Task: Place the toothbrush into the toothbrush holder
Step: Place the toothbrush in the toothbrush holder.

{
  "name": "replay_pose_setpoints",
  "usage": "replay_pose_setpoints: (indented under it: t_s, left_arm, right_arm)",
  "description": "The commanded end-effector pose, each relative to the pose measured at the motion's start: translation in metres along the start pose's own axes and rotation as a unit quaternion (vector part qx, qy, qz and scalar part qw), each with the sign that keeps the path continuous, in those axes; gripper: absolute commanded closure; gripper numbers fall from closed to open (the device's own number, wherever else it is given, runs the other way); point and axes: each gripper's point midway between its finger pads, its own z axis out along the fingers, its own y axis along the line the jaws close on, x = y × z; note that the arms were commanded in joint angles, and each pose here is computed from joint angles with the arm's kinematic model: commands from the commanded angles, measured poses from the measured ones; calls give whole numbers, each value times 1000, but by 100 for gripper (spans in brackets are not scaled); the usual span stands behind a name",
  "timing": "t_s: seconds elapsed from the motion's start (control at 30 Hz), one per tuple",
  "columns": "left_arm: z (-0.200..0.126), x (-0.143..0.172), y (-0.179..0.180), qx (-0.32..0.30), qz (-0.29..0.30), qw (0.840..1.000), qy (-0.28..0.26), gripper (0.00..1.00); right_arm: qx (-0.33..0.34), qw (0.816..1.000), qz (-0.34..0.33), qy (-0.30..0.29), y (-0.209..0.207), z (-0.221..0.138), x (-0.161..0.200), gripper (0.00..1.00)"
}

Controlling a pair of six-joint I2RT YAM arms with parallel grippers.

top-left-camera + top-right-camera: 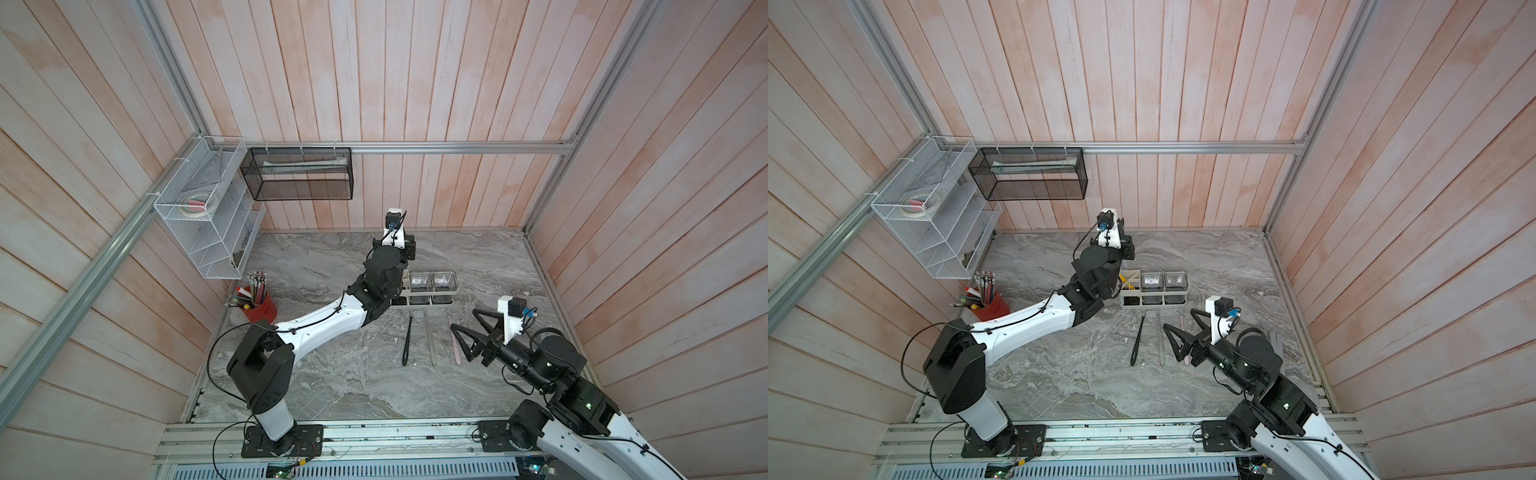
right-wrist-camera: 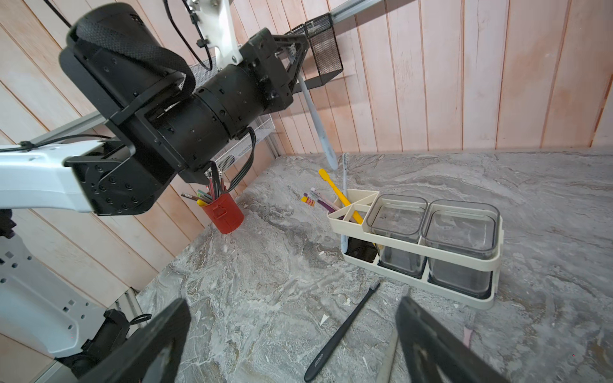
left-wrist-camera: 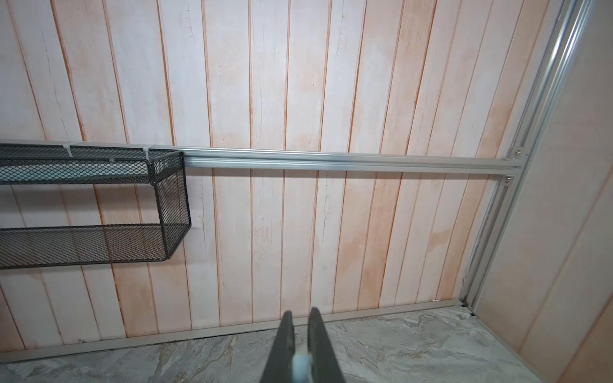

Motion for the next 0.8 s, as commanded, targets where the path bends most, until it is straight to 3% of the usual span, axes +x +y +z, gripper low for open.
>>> replay_pose_setpoints:
  t_s: [0.0,0.77]
  left_arm:
    - [10,2,4,-20,27,999,-15,100]
    - [17,82,14,-33,-19,999,37,100]
  right_arm:
    - [-15,1000,-14,-21,7,-3,-10,2]
    - [-37,999,-13,-24,11,-3,-3,2]
